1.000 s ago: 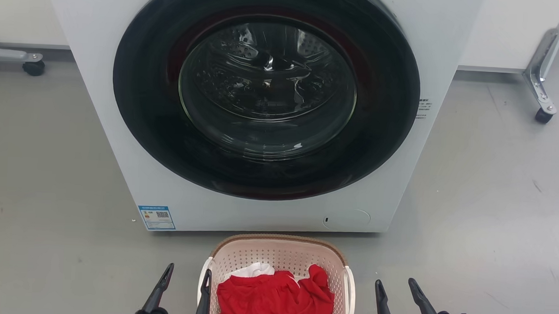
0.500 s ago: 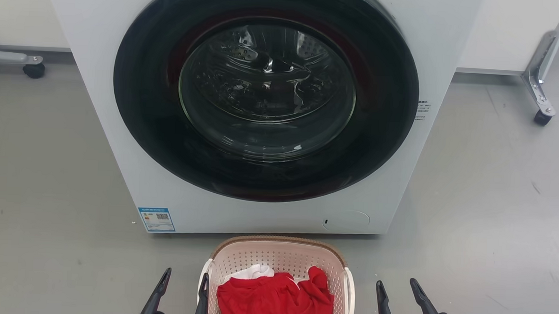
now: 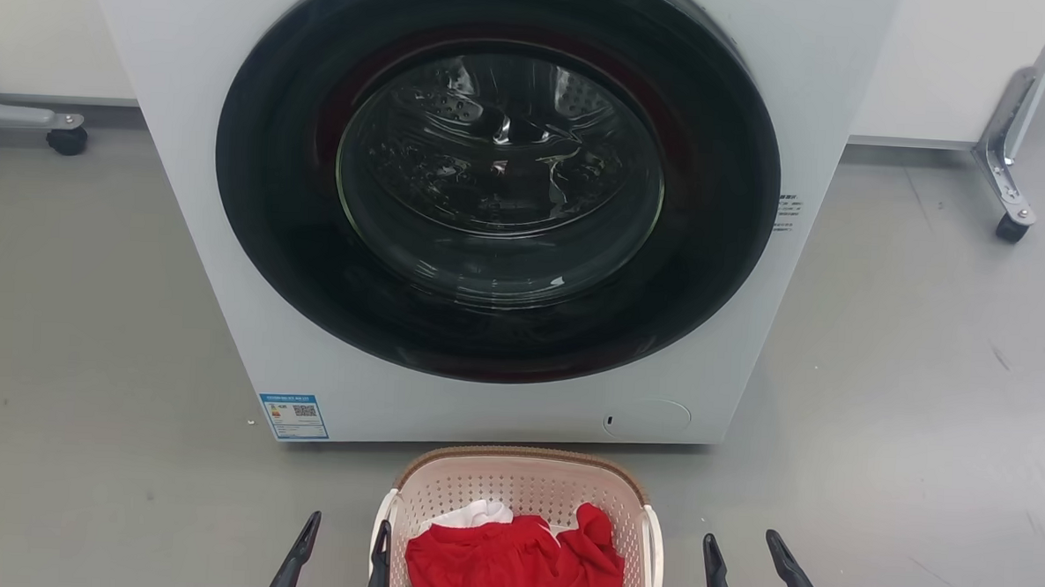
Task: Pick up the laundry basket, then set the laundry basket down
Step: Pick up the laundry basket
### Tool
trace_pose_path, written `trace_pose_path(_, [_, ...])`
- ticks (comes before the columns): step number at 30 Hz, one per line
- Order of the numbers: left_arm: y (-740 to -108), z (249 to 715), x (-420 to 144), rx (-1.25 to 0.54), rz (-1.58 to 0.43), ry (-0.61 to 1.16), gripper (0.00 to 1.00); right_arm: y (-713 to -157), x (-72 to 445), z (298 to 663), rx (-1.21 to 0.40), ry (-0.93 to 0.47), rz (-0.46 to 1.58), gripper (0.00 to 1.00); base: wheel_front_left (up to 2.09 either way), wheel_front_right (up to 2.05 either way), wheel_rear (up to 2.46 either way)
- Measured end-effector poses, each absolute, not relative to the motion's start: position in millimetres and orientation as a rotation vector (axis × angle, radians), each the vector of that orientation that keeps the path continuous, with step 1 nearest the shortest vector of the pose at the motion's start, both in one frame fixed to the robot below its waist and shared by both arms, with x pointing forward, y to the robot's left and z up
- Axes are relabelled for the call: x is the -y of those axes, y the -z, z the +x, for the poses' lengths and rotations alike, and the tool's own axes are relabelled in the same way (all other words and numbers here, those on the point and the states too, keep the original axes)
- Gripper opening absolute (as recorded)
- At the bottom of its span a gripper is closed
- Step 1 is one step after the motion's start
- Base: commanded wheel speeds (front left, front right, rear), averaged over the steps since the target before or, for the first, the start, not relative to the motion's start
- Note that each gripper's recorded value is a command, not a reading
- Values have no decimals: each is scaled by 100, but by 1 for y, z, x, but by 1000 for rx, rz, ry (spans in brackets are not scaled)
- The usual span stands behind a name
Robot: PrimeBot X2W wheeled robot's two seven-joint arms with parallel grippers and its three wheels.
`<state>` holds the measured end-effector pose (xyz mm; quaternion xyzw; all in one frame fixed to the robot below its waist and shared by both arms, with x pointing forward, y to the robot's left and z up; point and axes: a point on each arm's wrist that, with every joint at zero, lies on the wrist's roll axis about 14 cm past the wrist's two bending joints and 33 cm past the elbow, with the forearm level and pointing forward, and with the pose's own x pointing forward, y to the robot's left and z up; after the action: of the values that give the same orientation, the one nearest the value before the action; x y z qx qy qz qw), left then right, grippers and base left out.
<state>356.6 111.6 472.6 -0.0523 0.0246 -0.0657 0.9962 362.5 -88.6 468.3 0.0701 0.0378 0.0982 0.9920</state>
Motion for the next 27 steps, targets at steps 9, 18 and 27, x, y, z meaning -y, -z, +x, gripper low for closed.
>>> trace_pose_path(9, [-469,357,-112,-60,-111,128,100,-464,90,362,-89,-193,149,100,0,0,0])
trace_pose_path(18, [-455,362,-108,-103,-121,138,100,-451,88,368,-127,-204,163,100,0,0,0])
trace_pose_path(27, [-449,392,-99,-114,-128,181,100,-443,87,400,-141,-217,154,100,0,0,0])
